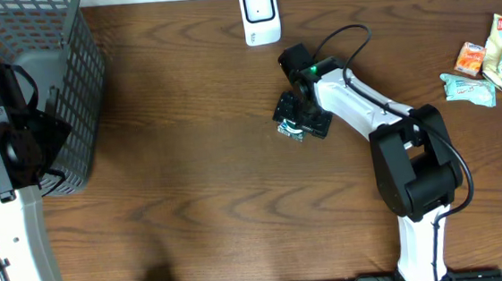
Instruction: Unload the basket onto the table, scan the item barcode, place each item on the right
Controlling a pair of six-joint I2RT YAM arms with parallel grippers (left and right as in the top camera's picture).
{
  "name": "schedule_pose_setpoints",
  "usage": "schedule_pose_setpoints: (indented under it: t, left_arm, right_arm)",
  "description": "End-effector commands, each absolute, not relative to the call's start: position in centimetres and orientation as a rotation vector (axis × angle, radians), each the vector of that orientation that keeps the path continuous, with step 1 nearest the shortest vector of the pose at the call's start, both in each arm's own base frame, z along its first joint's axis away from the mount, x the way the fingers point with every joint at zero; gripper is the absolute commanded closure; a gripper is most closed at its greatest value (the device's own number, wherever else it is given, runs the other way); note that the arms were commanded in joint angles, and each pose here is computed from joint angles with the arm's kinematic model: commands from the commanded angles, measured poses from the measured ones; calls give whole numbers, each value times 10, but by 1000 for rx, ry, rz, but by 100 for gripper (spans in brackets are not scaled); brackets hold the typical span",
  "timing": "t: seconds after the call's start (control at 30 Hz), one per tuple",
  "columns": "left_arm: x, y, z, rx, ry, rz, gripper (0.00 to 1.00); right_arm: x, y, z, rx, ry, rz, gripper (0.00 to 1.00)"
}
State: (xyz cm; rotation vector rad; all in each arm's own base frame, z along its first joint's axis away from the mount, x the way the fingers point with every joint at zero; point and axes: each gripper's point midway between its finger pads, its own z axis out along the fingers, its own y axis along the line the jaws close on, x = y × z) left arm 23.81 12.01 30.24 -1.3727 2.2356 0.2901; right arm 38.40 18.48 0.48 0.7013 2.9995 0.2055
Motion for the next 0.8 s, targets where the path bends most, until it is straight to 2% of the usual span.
schedule_pose_setpoints:
  t: [0.0, 0.17, 0.23, 0.47, 0.6, 0.77]
  left_arm:
    - [235, 122, 304, -1388, 2218, 300, 2]
    - [235, 122, 304, -1388, 2218, 300, 2]
    - [235, 122, 304, -1388, 2219, 300, 2]
    - [235, 122, 304, -1388, 2218, 300, 2]
    - [235, 122, 304, -1388, 2218, 300, 2]
    - [235, 122, 304, -1388, 2218, 300, 2]
  right_arm:
    - [375, 181, -4, 690, 3022, 158, 27]
    - [369, 178, -5, 698, 3046, 131, 36]
    - [367, 178, -5, 699, 3051, 126, 43]
    - [367, 184, 4, 702, 3087, 207, 44]
    - [371, 204, 24, 617, 3139, 449, 44]
    - [371, 239, 59, 477, 3162, 937, 44]
